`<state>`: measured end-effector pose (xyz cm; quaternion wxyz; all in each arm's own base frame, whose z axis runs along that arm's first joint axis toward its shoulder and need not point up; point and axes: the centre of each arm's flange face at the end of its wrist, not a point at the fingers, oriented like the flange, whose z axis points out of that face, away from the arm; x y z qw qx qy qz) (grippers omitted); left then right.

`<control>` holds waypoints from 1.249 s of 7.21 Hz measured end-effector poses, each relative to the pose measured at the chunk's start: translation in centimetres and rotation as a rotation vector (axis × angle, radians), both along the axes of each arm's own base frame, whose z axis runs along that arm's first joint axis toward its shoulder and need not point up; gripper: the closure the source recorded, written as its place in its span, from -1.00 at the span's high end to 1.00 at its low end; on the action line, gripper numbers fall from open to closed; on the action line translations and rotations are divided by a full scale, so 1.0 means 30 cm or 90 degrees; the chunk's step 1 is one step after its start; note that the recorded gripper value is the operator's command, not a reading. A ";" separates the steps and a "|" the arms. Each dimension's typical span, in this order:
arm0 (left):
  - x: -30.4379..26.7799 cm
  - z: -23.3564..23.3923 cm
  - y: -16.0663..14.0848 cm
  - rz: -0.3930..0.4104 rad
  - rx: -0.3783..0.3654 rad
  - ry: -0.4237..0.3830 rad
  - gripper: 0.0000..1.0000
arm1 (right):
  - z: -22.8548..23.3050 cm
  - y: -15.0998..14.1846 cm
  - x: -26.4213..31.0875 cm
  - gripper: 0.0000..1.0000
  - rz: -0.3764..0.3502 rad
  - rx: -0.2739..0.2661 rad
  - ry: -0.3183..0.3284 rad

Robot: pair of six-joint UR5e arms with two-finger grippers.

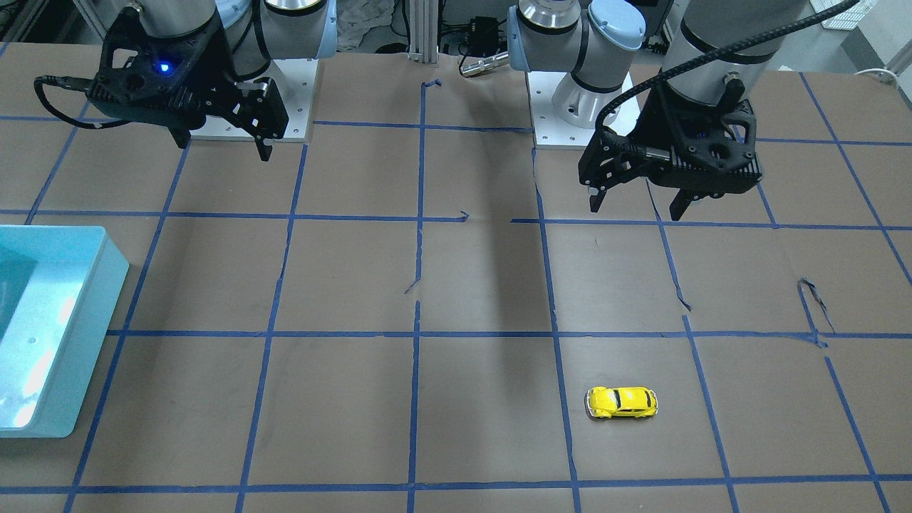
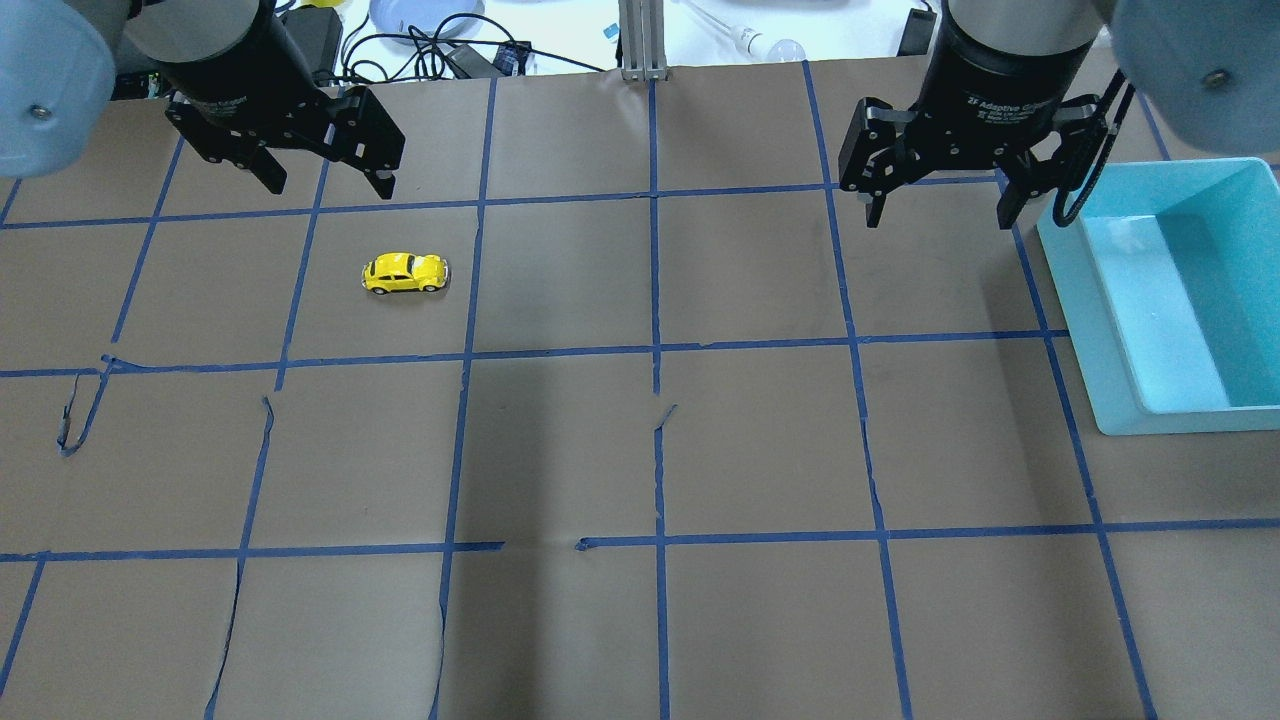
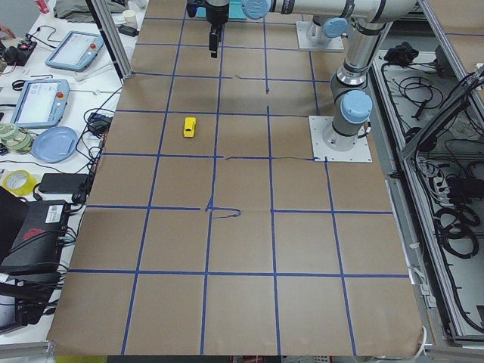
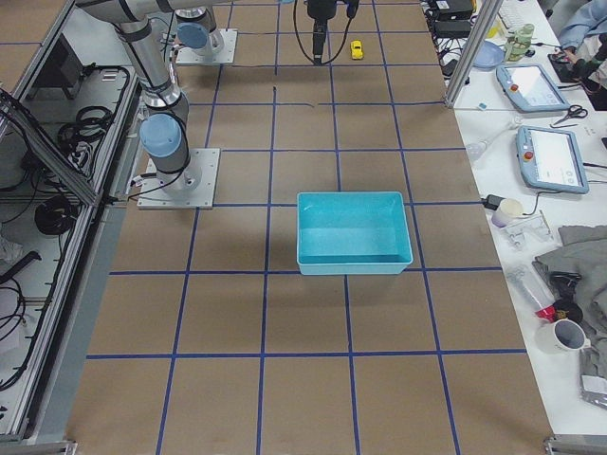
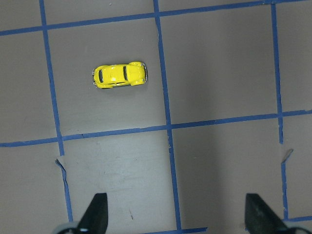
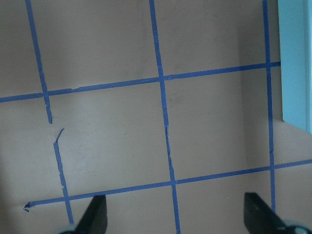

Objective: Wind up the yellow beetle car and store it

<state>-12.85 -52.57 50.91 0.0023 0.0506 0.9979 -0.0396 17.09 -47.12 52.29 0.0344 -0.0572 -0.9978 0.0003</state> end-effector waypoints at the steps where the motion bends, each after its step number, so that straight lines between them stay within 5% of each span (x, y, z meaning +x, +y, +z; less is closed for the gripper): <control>1: 0.000 -0.011 0.004 0.000 0.003 -0.001 1.00 | 0.004 0.002 0.001 1.00 0.001 -0.003 -0.001; 9: 0.018 -0.071 0.002 0.006 0.012 -0.004 1.00 | -0.080 -0.106 0.022 1.00 -0.006 -0.062 -0.027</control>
